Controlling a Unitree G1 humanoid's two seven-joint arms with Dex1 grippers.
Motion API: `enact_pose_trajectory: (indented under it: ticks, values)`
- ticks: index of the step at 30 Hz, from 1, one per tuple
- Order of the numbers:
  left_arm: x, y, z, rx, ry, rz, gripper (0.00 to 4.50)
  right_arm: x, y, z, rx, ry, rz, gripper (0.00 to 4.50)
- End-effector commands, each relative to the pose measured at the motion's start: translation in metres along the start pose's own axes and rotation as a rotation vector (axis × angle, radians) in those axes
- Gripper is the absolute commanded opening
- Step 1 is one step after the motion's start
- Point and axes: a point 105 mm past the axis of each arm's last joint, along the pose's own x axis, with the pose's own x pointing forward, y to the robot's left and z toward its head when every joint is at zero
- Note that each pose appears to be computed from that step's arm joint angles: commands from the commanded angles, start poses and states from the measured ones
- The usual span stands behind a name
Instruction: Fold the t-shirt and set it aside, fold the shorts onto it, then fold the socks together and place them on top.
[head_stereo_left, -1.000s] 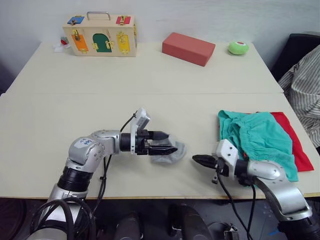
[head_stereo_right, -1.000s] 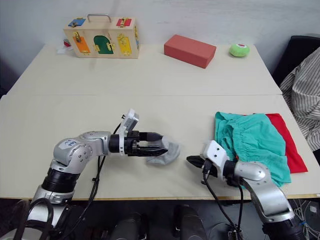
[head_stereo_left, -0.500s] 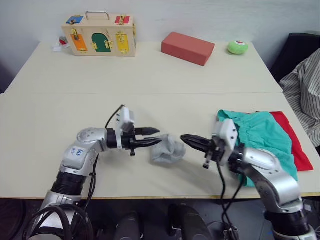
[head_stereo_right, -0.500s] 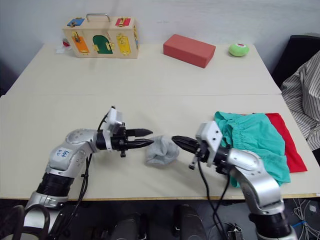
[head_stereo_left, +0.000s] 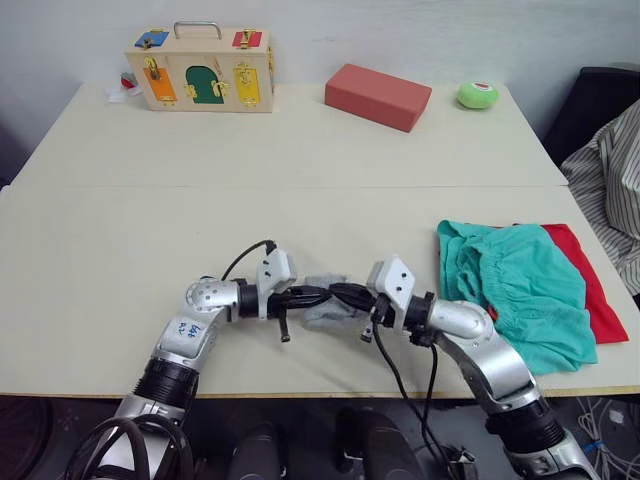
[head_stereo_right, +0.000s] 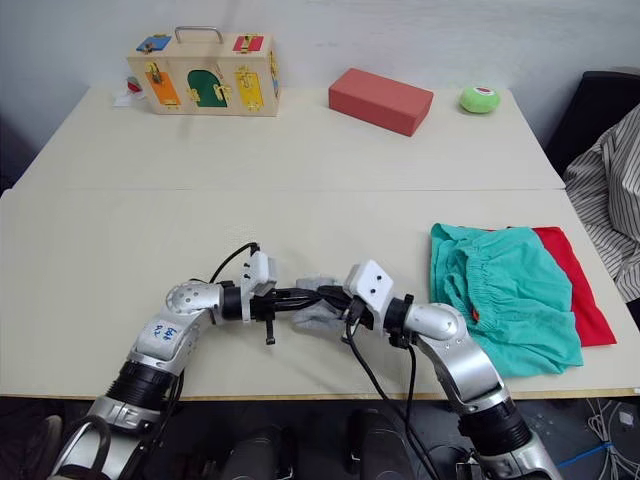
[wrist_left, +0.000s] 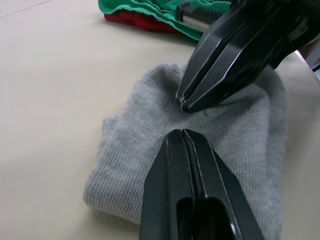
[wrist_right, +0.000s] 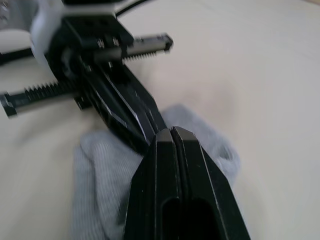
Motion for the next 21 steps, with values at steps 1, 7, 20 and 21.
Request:
enact_pose_trajectory:
  ticks: [1,7,20,21]
  values:
    - [-0.003,0.001,-0.010,-0.023,0.020,0.028,0.01,-0.015,-0.009,-0.011,-0.008,-0.019,-0.038,0.00]
    - [-0.002,-0.004,0.002,-0.007,-0.070,0.001,0.01,-0.032,-0.023,0.001,0.147,-0.115,-0.093,0.00]
    - [-0.017,0.008,0.018,0.105,-0.069,-0.037,0.00,-0.089,-0.018,-0.002,1.010,0.169,-0.072,4.11]
    - [-0.017,0.009,0.016,0.112,-0.056,-0.042,0.00,-0.085,-0.016,-0.001,1.051,0.170,-0.056,4.49]
